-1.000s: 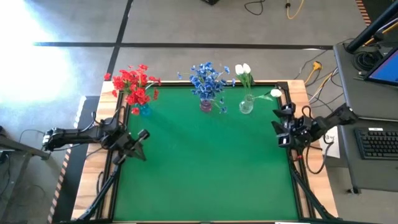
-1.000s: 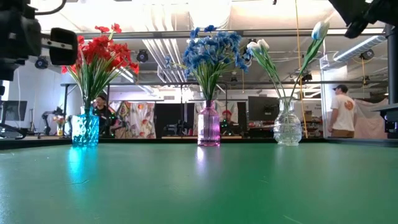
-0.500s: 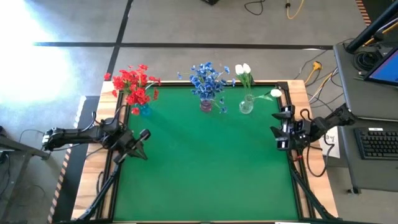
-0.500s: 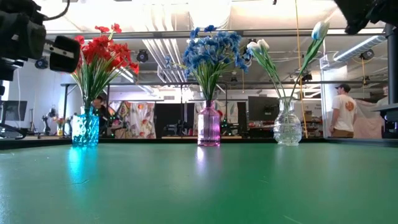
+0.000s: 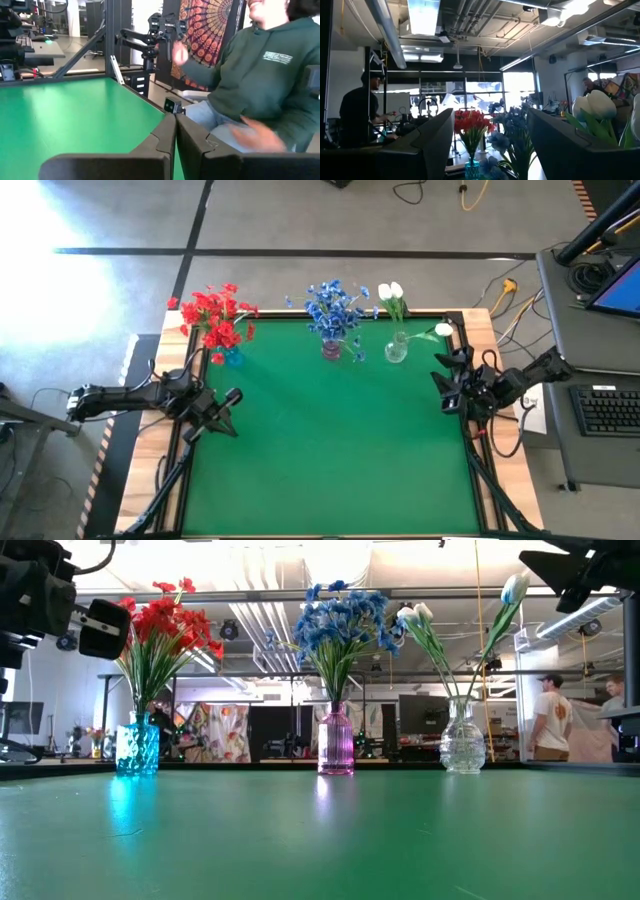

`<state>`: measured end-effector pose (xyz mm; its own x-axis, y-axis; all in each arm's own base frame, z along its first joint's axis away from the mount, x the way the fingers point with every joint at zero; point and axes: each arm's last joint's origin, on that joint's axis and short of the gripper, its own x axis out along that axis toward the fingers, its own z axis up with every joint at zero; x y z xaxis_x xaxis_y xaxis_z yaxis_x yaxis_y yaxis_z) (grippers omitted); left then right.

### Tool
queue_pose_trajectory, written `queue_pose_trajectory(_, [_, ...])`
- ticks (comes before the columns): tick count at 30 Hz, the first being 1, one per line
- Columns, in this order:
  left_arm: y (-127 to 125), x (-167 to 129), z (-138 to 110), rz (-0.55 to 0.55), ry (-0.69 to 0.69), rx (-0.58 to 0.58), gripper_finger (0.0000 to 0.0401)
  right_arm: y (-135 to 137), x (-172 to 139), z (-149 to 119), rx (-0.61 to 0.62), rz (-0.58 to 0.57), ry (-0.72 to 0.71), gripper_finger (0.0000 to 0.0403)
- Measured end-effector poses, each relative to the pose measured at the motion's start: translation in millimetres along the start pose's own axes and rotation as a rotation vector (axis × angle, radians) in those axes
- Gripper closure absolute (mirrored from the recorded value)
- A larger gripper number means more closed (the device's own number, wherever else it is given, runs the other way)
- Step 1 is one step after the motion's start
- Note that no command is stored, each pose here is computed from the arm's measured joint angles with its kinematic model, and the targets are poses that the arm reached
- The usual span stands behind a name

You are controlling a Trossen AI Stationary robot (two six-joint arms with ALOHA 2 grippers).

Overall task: Sort flowers into vase by color
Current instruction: Return to Home Position

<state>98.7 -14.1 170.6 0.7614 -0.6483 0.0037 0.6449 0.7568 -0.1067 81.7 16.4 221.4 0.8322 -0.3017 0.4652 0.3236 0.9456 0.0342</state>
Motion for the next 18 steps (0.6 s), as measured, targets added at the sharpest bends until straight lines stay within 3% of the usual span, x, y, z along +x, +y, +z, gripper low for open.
queue_pose_trajectory(13, [0,0,0,0.000,-0.001,0.001,0.0401,0,0,0,-0.001,0.000,0.001,0.0163])
queue_pose_trajectory(18, [0,0,0,0.000,0.000,0.000,0.0401,3,-2,-14,-0.153,0.044,0.118,0.0163])
